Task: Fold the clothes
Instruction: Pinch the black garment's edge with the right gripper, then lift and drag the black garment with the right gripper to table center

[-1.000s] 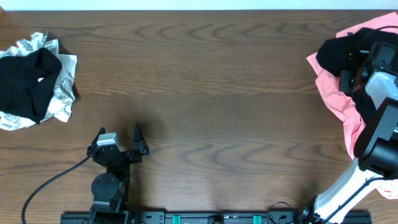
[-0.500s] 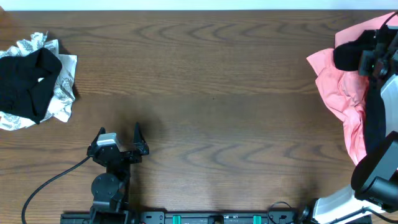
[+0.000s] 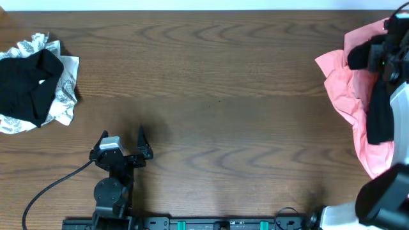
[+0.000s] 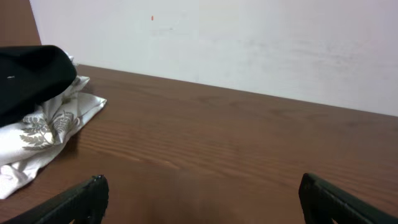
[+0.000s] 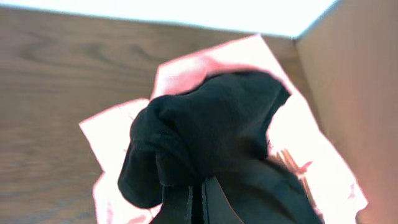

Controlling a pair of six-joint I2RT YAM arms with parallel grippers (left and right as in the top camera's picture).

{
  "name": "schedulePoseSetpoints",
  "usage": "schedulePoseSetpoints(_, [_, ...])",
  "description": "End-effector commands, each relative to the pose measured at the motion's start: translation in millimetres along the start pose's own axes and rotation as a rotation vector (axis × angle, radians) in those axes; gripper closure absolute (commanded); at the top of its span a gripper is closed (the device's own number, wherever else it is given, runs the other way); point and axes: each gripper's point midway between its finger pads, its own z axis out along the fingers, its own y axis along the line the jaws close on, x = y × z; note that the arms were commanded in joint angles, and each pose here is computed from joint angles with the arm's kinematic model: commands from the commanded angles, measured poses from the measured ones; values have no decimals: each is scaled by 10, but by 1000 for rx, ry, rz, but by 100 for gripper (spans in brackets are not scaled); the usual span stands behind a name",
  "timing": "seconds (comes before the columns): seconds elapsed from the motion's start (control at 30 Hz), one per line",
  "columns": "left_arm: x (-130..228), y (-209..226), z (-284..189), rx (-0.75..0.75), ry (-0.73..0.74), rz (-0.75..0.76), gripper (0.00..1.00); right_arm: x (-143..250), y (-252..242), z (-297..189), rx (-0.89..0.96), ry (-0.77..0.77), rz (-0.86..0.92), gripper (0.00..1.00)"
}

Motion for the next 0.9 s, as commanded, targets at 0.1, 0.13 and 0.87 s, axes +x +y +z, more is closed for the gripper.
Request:
schedulePoseSetpoints(0.1, [169, 58, 12, -24, 46, 23, 2, -399, 720, -322, -155, -108, -108, 99])
schedulePoseSetpoints(0.13, [169, 58, 12, -24, 46, 23, 2, -413, 851, -344, -184, -112, -122, 99])
schedulePoseSetpoints(0.87, [169, 58, 12, -24, 46, 23, 2, 294, 3754, -568, -646, -18, -530, 99])
